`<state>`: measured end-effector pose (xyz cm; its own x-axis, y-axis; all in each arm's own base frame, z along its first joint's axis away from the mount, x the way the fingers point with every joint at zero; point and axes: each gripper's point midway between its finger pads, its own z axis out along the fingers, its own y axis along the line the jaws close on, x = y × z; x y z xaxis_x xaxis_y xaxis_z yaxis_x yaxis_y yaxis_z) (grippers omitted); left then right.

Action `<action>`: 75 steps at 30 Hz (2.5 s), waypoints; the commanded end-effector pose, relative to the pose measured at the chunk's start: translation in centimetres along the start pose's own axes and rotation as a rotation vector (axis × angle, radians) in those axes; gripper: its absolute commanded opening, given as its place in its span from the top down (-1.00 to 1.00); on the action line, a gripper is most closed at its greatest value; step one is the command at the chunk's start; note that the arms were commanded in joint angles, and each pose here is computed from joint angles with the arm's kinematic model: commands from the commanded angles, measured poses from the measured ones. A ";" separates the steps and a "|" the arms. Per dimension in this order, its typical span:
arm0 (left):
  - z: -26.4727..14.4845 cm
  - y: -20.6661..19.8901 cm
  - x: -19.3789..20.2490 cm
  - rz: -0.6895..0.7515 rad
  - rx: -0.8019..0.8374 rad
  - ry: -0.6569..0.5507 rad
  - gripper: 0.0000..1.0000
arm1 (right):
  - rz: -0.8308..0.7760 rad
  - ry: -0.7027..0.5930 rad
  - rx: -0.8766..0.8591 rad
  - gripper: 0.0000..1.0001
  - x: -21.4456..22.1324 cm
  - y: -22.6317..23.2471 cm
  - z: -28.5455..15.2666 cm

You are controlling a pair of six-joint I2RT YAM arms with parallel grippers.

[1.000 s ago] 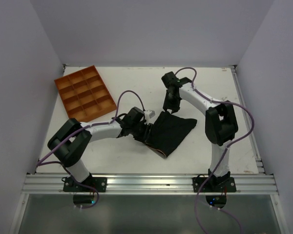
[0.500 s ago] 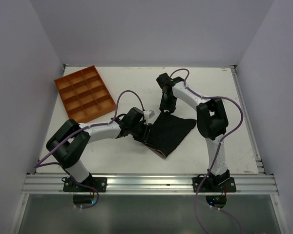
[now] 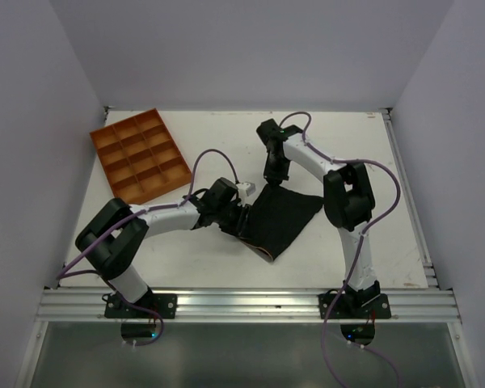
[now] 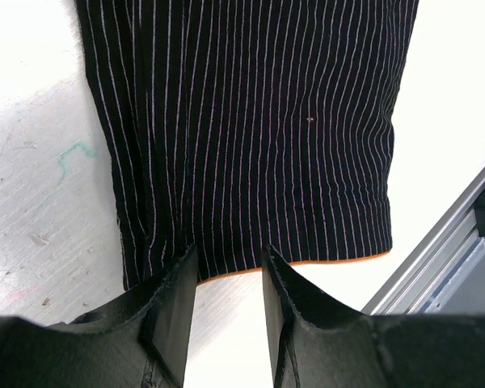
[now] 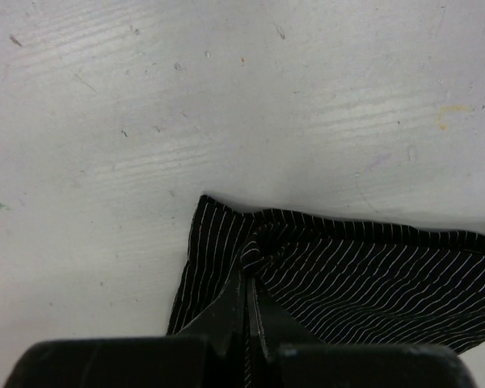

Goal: Roll the underwear
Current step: Fold the underwear

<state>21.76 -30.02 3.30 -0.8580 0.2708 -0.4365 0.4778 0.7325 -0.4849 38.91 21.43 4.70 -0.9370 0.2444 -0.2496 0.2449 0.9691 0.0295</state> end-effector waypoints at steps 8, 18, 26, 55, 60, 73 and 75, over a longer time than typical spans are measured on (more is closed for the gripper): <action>-1.0 0.0 -0.8 0.027 -0.013 -0.046 0.16 | 0.019 -0.032 -0.100 1.00 -0.5 3.7 -1.1; -1.9 -0.2 -0.7 -0.006 -0.032 -0.044 0.04 | -0.004 -0.019 -0.137 0.46 -0.5 4.7 -0.5; -5.2 -3.4 -5.8 -0.023 -0.018 -0.133 -0.07 | -0.043 -0.074 -0.200 0.29 -2.5 3.7 -7.1; 1.3 -1.1 -14.3 0.138 0.023 -0.129 0.20 | -0.033 0.097 -0.376 0.53 17.8 0.4 -7.5; 2.8 0.6 -13.3 0.118 -0.012 -0.091 0.21 | -0.064 0.107 -0.323 0.54 19.3 0.6 -5.9; 4.7 5.5 -10.4 0.055 -0.083 -0.030 0.22 | -0.092 0.154 -0.173 0.56 23.1 -3.4 -1.6; 4.7 5.8 -10.2 0.050 -0.089 -0.027 0.22 | -0.106 0.150 -0.167 0.56 23.1 -3.6 -1.6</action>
<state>33.66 -32.35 2.30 -0.8388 0.2824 -0.4655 0.4905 0.7632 -0.4207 16.46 24.87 1.65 -0.9858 0.1362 -0.0980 0.1099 0.9654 0.2365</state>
